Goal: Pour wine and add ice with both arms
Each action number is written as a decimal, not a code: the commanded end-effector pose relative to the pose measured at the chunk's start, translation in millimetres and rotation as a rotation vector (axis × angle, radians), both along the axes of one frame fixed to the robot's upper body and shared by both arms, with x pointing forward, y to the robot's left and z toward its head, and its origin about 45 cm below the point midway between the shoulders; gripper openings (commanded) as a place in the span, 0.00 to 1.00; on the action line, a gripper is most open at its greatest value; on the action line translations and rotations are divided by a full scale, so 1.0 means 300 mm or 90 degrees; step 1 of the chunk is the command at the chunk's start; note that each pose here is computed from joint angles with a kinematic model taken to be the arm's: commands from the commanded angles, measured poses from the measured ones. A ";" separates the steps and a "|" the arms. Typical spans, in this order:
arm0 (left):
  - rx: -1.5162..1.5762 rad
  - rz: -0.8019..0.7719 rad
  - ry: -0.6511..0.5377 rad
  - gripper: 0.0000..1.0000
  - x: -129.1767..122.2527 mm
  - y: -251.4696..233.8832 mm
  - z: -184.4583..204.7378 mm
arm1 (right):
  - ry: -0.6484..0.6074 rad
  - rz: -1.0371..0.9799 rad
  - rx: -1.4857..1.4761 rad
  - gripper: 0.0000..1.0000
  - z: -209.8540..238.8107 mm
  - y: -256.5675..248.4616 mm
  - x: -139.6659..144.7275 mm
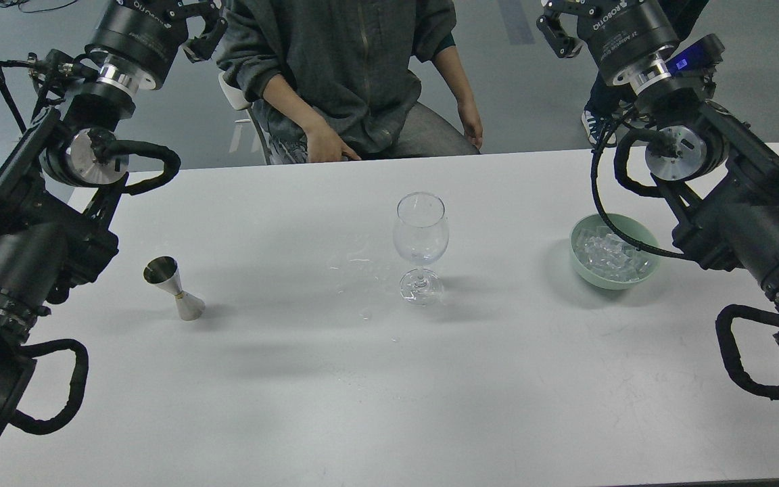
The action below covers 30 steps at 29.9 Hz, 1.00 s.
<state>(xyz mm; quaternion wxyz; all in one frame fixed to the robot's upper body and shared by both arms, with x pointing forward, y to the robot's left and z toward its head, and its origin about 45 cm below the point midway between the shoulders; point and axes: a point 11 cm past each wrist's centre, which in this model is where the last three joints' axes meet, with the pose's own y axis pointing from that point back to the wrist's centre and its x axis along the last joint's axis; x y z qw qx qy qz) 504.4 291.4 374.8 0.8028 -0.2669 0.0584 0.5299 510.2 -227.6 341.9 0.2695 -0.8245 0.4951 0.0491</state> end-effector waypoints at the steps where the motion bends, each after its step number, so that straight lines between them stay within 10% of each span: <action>1: 0.005 0.001 -0.004 0.99 -0.002 -0.001 -0.003 | 0.002 0.001 -0.009 1.00 0.002 0.010 0.003; 30: 0.025 0.017 0.021 0.99 0.007 0.012 -0.050 | -0.003 0.007 -0.045 1.00 -0.002 0.028 0.006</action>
